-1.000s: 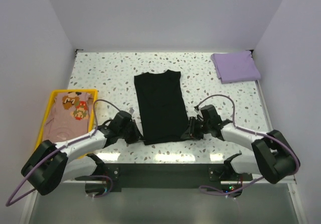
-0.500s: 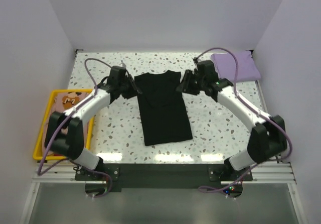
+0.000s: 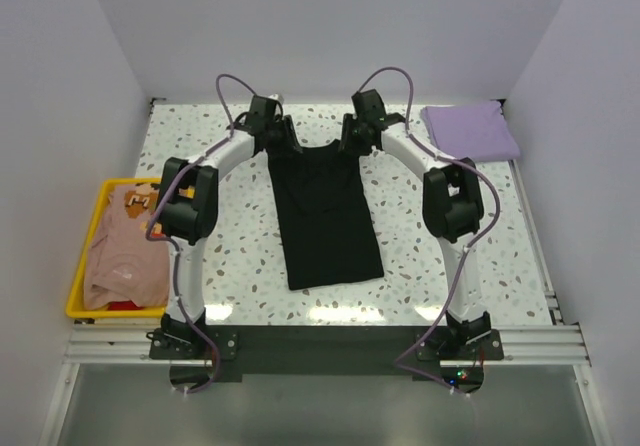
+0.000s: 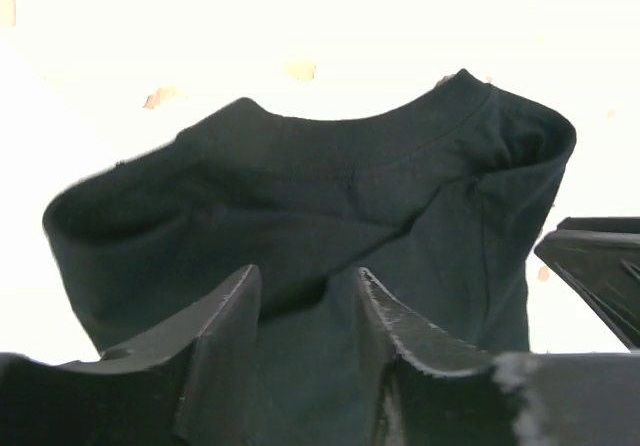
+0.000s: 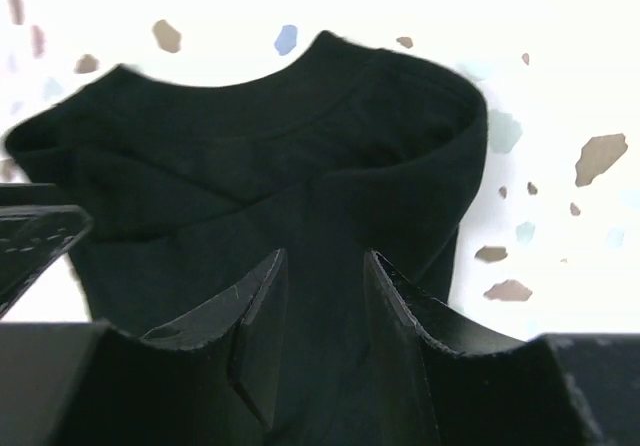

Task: Fold and stack the t-shirts
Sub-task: Fold the tshirt

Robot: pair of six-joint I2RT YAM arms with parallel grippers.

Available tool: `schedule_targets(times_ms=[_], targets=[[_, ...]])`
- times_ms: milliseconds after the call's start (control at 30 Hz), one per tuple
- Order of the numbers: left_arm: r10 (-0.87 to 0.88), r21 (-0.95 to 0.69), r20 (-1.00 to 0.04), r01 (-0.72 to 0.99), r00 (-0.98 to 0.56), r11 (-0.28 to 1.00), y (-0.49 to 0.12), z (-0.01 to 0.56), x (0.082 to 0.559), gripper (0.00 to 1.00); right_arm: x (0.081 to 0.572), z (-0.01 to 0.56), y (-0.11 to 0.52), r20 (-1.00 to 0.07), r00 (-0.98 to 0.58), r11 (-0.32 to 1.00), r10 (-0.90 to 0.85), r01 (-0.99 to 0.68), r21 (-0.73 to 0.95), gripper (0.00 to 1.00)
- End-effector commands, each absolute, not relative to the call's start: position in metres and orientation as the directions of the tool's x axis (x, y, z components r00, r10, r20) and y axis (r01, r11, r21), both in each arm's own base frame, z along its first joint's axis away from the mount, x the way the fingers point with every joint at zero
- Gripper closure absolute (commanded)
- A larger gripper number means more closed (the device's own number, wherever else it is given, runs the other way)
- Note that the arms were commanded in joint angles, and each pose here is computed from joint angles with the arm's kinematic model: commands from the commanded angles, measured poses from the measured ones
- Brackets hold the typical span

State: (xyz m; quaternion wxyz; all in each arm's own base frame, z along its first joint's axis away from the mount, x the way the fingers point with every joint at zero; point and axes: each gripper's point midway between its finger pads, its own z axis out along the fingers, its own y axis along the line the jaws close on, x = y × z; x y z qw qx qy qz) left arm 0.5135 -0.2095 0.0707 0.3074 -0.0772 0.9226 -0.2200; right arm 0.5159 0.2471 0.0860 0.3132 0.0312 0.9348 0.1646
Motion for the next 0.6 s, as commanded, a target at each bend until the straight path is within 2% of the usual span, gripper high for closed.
schedule_targets(times_ms=[0, 67, 267, 567], targets=[[-0.166, -0.400, -0.588, 0.107, -0.791, 0.910, -0.210, 0.071, 0.527, 0.52, 0.531, 0.096, 0.240, -0.614, -0.777, 0.961, 0.135, -0.048, 0.272, 0.60], [-0.142, -0.376, -0.595, 0.118, -0.791, 0.919, -0.207, 0.064, 0.528, 0.49, 0.536, 0.091, 0.241, -0.613, -0.778, 0.962, 0.138, -0.044, 0.271, 0.60], [-0.085, -0.371, -0.595, 0.180, -0.799, 0.911, -0.218, 0.048, 0.528, 0.48, 0.539, 0.076, 0.239, -0.609, -0.780, 0.966, 0.139, -0.027, 0.256, 0.59], [-0.056, -0.396, -0.589, 0.227, -0.806, 0.890, -0.232, 0.044, 0.522, 0.55, 0.540, 0.070, 0.241, -0.605, -0.782, 0.964, 0.149, -0.022, 0.266, 0.59]])
